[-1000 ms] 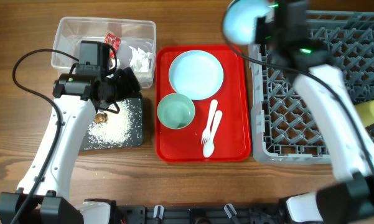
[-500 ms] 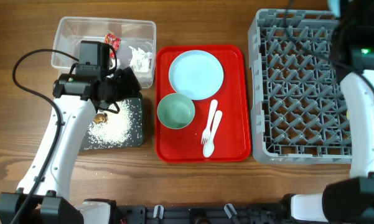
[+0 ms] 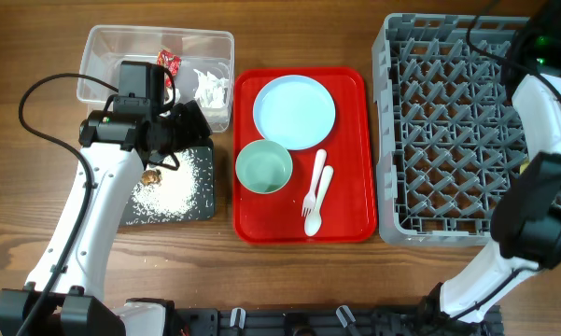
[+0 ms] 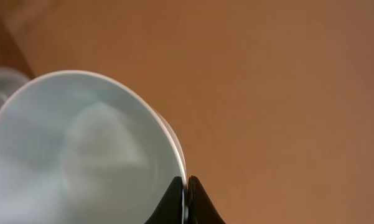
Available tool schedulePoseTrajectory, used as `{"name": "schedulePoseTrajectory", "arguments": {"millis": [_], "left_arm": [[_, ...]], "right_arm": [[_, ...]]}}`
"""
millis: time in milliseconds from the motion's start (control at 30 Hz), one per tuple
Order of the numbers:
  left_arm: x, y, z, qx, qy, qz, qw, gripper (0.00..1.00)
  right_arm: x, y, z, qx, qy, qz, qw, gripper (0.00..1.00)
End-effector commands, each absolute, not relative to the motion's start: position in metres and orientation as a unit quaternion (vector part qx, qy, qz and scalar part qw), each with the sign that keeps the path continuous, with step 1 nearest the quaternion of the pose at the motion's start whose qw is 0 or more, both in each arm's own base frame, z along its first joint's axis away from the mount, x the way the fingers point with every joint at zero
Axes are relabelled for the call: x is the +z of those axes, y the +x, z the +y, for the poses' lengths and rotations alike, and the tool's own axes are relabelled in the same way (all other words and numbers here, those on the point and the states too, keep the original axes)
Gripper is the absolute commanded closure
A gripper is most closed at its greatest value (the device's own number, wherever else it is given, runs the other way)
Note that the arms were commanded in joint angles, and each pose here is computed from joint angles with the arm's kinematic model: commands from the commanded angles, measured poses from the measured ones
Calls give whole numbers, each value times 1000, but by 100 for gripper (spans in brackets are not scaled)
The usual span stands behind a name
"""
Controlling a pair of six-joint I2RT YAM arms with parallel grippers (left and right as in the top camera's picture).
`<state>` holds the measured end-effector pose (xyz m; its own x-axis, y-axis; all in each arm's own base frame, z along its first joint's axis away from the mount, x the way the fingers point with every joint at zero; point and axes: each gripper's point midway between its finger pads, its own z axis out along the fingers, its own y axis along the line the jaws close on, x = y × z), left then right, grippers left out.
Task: Sort waste into correct bins and load items into the dishwasher rack
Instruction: 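Carry the light-blue bowl right and place it in the dish rack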
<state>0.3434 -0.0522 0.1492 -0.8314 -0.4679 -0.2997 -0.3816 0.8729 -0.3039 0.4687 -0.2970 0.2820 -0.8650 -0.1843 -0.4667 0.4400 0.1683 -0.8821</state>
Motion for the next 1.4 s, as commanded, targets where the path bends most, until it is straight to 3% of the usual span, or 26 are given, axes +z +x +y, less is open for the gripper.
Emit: {"name": "schedulePoseTrajectory", "arguments": {"millis": [0, 333, 767, 900, 1033, 1200, 1267, 1367], "left_arm": [[158, 345, -52, -126, -229, 945, 197, 14], [159, 347, -53, -127, -229, 944, 200, 14], [159, 347, -53, -127, -229, 944, 200, 15], [159, 347, -53, -127, -229, 944, 200, 14], [159, 347, -53, -127, -229, 944, 200, 14], [159, 347, -53, -127, -229, 944, 200, 14], [159, 347, -53, -127, -229, 944, 200, 13], [159, 347, -53, -127, -229, 944, 200, 7]], "right_arm": [[253, 466, -306, -654, 80, 730, 184, 96], [177, 484, -284, -610, 65, 770, 174, 96], [148, 492, -235, -574, 43, 799, 176, 95], [162, 499, -220, -567, 37, 798, 202, 60], [193, 508, -202, -543, 39, 798, 258, 48], [218, 512, -163, -454, 8, 831, 323, 41], [220, 512, -136, -373, -9, 857, 355, 34], [223, 507, -83, -236, -58, 888, 390, 31]]}}
